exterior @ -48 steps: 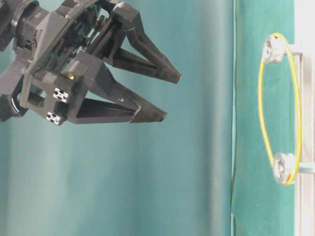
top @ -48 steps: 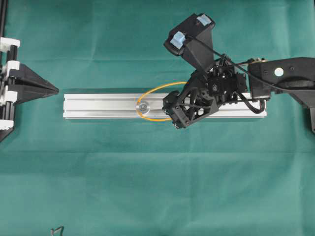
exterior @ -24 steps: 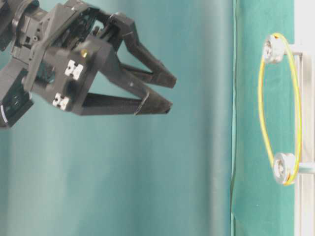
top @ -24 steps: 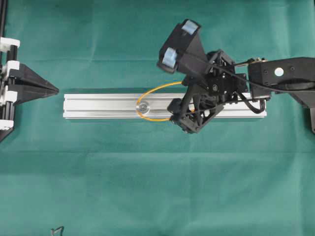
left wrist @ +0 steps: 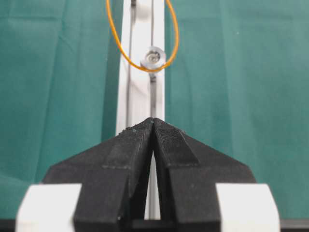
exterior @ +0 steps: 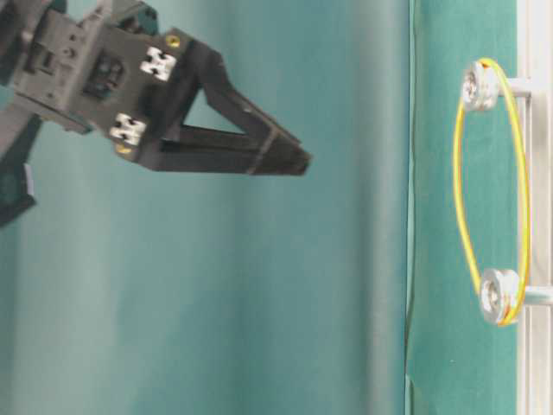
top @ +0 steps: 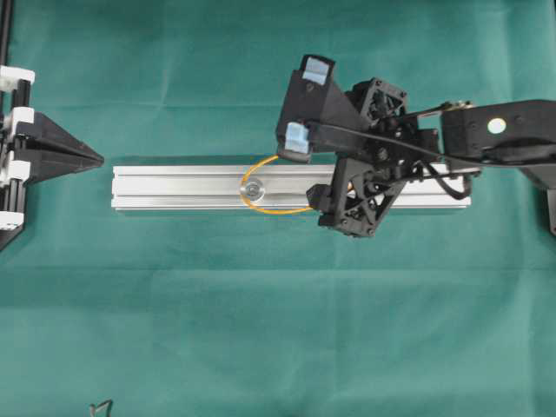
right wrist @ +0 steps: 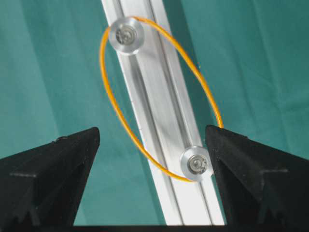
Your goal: Hook the rubber onto the shaft.
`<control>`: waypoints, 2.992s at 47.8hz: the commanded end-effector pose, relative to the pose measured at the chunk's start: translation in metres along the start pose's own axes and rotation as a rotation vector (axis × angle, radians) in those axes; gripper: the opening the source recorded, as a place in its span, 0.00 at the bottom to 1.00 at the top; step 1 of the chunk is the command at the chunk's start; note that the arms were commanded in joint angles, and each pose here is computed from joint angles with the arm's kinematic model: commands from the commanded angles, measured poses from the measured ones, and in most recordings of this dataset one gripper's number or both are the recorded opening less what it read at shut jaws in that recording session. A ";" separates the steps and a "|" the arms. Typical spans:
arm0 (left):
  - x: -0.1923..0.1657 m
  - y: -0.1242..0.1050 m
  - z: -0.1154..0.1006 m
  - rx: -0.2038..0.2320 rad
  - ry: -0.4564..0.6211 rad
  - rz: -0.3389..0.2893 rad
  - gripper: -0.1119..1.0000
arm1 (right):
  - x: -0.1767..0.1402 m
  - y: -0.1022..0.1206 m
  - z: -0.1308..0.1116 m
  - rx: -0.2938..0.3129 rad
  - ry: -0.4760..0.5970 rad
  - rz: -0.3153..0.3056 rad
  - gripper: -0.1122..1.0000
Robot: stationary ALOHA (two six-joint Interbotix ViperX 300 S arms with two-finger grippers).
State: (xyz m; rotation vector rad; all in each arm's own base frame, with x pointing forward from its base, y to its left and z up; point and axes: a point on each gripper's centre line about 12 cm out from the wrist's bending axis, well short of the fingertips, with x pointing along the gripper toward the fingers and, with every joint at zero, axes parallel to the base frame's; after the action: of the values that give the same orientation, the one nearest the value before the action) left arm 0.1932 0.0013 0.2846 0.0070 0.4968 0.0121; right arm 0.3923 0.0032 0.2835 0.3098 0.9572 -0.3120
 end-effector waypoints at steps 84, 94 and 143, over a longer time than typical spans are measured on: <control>-0.004 0.000 0.014 0.008 -0.041 -0.001 0.10 | -0.075 -0.035 -0.043 -0.014 -0.161 0.059 0.91; -0.004 0.000 0.014 0.009 -0.041 -0.001 0.10 | -0.075 -0.035 -0.043 -0.014 -0.161 0.059 0.91; -0.004 0.000 0.014 0.009 -0.041 -0.001 0.10 | -0.074 -0.035 -0.044 -0.015 -0.158 0.058 0.91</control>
State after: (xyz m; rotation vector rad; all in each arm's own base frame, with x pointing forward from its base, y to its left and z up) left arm 0.1926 0.0013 0.2857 0.0130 0.4907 0.0106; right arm 0.3058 -0.0031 0.3108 0.2942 0.8173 -0.2792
